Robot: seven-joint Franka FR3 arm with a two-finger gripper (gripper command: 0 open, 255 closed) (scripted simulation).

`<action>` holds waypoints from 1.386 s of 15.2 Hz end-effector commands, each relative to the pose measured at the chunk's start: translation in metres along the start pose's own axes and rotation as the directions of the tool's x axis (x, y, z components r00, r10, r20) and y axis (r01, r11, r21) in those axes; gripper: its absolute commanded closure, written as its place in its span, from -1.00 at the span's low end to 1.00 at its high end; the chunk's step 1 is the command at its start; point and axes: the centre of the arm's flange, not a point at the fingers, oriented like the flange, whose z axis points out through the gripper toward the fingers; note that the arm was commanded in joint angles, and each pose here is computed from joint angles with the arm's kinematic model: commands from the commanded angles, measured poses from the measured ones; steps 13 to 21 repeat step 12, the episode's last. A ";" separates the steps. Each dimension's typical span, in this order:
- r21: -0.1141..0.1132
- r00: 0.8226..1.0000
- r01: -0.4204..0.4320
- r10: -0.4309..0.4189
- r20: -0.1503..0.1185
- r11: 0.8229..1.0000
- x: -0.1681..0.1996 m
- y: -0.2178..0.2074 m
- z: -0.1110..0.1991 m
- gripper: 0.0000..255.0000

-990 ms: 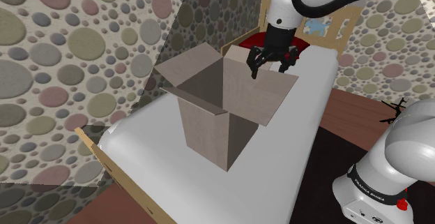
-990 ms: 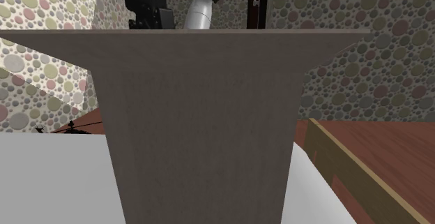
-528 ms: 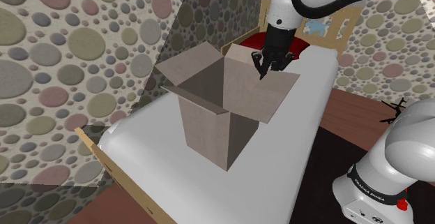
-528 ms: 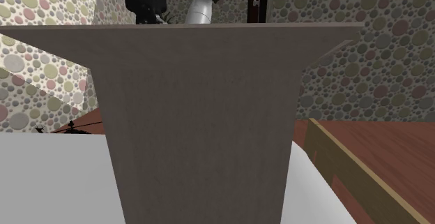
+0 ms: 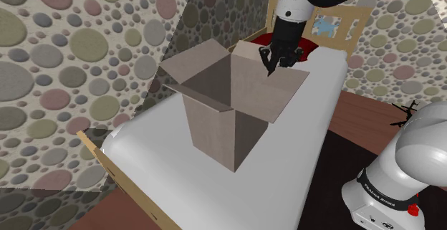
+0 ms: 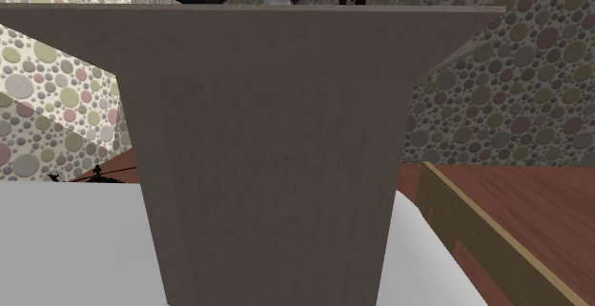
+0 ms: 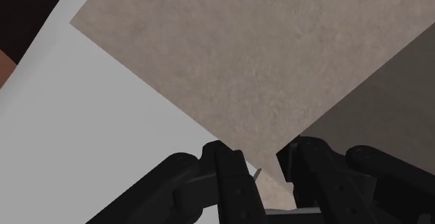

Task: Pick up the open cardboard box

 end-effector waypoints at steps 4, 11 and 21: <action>0.000 1.000 0.000 0.000 0.000 1.000 0.001 -0.002 -0.027 1.00; 0.000 1.000 0.000 0.000 0.000 1.000 0.002 -0.004 -0.060 1.00; 0.000 1.000 0.000 0.000 0.000 1.000 0.002 -0.004 -0.060 1.00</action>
